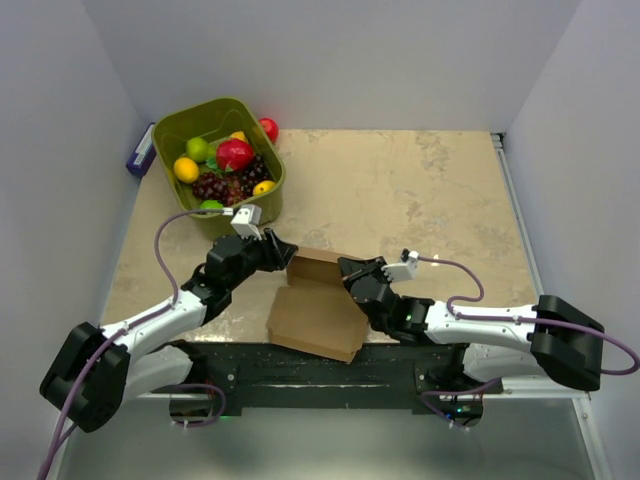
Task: Fold the paper box
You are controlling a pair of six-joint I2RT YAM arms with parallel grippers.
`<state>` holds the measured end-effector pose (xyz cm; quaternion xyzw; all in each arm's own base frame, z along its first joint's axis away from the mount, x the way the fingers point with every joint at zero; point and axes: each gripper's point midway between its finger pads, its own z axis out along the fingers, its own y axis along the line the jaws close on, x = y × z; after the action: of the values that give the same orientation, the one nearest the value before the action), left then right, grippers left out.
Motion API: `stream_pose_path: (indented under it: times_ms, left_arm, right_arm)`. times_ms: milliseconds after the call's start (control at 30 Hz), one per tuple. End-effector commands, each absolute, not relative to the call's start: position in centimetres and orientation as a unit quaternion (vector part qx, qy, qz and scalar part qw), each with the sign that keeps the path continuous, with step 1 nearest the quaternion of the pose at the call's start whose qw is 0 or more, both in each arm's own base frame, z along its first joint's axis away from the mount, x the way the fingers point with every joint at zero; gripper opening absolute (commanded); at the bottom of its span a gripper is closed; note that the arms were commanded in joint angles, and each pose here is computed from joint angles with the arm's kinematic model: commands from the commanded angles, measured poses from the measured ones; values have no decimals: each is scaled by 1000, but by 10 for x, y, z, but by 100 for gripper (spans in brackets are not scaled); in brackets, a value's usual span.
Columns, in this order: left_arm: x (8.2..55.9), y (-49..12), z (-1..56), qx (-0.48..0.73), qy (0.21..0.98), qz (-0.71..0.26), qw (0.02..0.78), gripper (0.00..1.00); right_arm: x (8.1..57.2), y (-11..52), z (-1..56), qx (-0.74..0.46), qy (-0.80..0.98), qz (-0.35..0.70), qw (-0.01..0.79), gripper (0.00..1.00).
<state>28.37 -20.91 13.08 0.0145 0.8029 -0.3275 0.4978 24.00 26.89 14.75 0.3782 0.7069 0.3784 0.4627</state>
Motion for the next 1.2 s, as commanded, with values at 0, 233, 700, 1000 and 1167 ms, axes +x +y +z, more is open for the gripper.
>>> stream_pose_path:
  times_ms: [0,233,700,1000,1167]
  left_arm:
    - [280,-205,112,15,814,-320,485,51]
    - [277,-204,107,15,814,-321,484,43]
    - [269,-198,104,35,802,-320,503,40]
    - [270,-200,107,56,795,-318,513,40]
    - [270,-200,108,63,794,-317,516,39]
  right_arm:
    - [238,254,140,346,724,330,498,0]
    - [231,254,157,309,734,337,502,23]
    - [200,245,167,178,808,305,472,60]
    - [190,212,206,113,827,251,490,61]
    - [207,204,229,95,839,201,497,61]
